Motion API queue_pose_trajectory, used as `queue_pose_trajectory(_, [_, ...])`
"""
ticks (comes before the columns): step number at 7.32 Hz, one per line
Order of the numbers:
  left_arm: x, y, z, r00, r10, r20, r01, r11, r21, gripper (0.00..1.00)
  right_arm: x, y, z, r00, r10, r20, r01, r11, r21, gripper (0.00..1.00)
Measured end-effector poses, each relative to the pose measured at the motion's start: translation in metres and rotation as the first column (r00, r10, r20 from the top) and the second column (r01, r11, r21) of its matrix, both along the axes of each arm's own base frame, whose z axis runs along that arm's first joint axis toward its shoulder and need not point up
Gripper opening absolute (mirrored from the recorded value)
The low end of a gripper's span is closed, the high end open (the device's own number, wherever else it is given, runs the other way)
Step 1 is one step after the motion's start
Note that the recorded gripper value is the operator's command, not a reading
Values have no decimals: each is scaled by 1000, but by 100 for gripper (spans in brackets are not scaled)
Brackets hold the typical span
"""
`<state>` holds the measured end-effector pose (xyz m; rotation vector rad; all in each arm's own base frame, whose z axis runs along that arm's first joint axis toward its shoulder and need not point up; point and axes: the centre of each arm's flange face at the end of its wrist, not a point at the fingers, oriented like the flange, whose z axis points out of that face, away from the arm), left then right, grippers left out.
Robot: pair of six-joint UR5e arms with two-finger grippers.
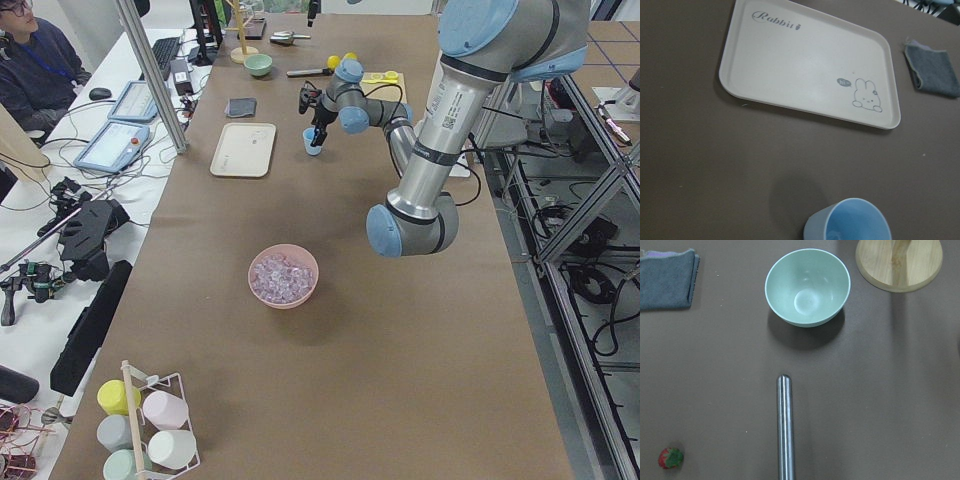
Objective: Mash ice and strawberries in cup
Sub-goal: 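Move the left gripper back over the pink ice bowl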
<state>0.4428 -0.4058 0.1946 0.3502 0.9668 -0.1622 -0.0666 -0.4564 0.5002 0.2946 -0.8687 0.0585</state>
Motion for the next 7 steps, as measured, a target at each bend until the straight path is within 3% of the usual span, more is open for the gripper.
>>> queue_pose_trajectory(2, [-58,-31,45,986,104,134,-107,994,17,98,0,1,1,1000,-2,-1,2,1000,1,100])
queue_pose_trajectory(7, [-230,-70,179,918,248,310,-279,958,62,99,-24,3,-1,999,-46,-22,46,999,17,100])
